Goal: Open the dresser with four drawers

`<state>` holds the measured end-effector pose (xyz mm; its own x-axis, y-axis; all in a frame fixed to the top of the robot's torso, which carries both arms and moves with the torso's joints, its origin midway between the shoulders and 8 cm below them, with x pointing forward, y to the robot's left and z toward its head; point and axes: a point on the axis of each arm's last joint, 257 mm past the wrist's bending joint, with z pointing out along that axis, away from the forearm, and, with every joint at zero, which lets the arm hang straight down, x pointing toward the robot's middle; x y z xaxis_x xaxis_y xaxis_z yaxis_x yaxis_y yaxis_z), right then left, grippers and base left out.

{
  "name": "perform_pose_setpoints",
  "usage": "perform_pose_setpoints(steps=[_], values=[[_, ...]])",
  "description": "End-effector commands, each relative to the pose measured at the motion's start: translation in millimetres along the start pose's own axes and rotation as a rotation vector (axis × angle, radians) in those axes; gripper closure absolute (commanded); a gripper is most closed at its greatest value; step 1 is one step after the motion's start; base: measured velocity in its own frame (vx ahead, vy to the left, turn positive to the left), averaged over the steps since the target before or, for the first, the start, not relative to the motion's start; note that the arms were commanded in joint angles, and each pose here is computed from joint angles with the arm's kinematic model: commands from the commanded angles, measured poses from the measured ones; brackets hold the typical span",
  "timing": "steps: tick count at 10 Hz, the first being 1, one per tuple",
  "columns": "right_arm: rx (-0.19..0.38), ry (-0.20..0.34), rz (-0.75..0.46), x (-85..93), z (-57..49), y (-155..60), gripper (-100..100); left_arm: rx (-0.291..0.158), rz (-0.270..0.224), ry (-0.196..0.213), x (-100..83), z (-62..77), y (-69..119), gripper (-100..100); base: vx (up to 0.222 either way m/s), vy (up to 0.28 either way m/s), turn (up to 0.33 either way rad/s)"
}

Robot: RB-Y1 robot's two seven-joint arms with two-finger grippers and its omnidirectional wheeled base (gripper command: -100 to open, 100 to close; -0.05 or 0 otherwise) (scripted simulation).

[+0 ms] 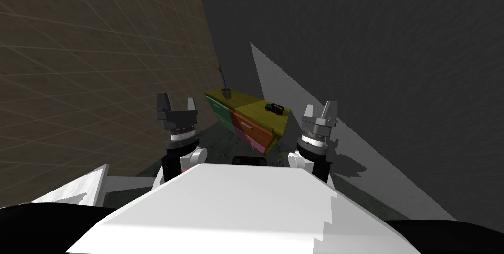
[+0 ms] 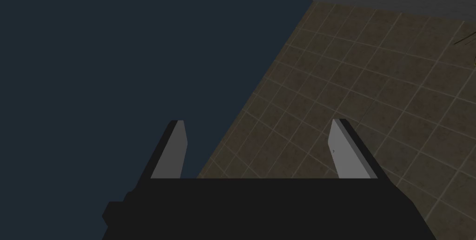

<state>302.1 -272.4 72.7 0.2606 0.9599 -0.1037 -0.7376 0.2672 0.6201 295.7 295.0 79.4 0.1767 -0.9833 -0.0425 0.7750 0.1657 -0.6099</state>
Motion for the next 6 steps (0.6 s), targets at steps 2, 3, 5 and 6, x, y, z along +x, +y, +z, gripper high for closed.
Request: perform_pose_setpoints(steps=[2, 3, 5, 6], values=[[0.0, 0.0, 0.0, 0.0, 0.0, 0.0, 0, 0.0, 0.0, 0.0, 0.0, 0.0, 0.0, 0, 0.0, 0.0, 0.0], [0.0, 0.0, 0.0, 0.0, 0.0, 0.1, 0, 0.0, 0.0, 0.0, 0.0, 0.0, -0.1, 0, 0.0, 0.0, 0.0], [0.0, 0.0, 0.0, 0.0, 0.0, 0.1, 0, 0.0, 0.0, 0.0, 0.0, 0.0, -0.1, 0, 0.0, 0.0, 0.0], [0.0, 0.0, 0.0, 0.0, 0.0, 0.1, 0, 0.0, 0.0, 0.0, 0.0, 0.0, -0.1, 0, 0.0, 0.0, 0.0]])
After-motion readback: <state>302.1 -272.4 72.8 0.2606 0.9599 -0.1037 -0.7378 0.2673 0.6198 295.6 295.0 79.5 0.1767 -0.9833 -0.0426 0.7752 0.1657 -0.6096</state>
